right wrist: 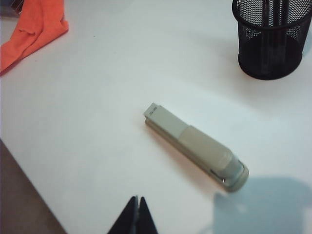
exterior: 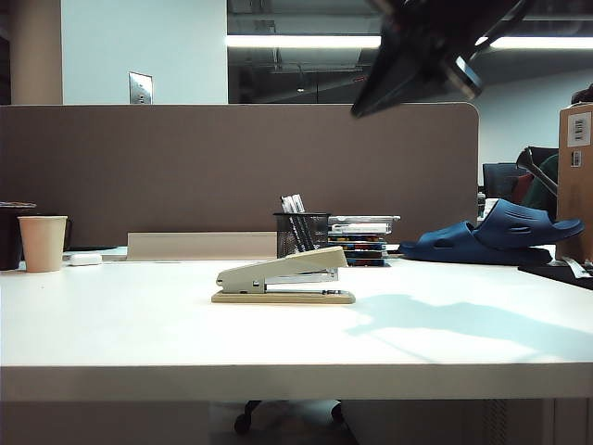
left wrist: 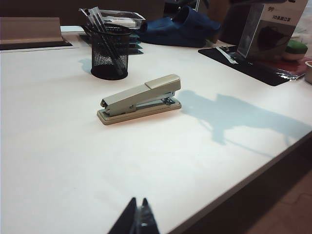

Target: Press the stapler down.

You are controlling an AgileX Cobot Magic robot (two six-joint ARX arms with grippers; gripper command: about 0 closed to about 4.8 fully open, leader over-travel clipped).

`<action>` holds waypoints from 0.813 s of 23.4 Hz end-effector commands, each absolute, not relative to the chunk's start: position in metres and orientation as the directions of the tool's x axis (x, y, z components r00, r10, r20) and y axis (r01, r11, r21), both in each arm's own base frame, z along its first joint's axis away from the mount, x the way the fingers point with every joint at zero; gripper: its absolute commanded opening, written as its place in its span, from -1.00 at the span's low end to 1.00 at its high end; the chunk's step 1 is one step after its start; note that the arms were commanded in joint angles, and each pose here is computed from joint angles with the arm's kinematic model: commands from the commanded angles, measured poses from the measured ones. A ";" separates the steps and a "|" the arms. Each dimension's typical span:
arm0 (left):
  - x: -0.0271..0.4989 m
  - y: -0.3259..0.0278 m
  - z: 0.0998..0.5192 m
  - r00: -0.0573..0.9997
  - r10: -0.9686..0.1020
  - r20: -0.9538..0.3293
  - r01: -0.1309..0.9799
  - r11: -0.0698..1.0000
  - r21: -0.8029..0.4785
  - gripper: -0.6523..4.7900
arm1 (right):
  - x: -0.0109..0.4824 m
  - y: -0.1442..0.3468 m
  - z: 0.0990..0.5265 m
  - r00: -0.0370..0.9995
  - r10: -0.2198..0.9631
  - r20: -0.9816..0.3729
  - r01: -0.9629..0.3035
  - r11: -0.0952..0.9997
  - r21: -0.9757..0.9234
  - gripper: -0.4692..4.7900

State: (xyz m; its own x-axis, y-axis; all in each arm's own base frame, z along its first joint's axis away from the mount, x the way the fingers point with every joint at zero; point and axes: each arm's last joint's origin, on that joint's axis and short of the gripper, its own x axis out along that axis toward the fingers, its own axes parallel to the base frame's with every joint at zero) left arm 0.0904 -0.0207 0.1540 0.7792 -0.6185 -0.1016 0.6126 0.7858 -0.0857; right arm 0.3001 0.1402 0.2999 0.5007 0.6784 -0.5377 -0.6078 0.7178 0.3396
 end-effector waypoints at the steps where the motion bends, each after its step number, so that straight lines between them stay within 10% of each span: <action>1: 0.090 -0.021 0.154 0.779 -0.618 -0.107 0.612 0.786 -0.085 -0.78 | 0.318 0.148 0.288 0.519 0.693 -0.501 -0.613 0.710 0.347 -0.86; 19: 0.090 -0.021 0.153 0.779 -0.617 -0.109 0.611 0.787 -0.086 -0.78 | 0.367 0.170 0.206 0.431 0.684 -0.589 -0.572 0.712 0.408 -0.86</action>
